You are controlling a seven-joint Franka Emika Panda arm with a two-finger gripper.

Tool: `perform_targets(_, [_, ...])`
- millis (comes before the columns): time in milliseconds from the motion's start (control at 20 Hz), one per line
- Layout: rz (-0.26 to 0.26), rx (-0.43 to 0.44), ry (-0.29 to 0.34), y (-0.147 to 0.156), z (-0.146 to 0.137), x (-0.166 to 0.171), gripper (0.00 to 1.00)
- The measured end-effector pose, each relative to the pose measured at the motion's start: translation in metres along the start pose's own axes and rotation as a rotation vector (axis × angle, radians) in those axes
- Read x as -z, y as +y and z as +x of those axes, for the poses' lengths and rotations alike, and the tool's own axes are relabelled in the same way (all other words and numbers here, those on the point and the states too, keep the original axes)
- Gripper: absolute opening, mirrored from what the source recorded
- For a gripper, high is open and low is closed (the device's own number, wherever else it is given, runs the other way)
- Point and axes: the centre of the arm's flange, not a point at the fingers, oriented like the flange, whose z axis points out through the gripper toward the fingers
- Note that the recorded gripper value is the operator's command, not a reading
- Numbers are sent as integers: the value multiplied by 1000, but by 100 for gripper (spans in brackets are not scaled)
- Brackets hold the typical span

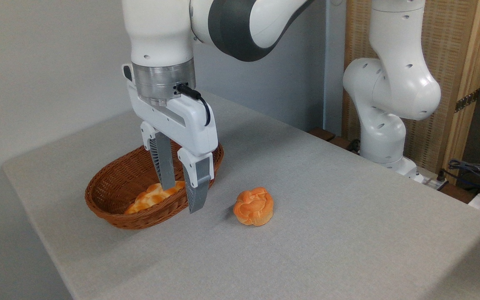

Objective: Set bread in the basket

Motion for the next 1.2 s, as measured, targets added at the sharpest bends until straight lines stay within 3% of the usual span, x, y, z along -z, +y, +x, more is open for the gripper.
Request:
perform_targets(950, [0,0,0,0,0,0,100])
perform_targets(1200, [-57,0,-61,6,-7,-8,100])
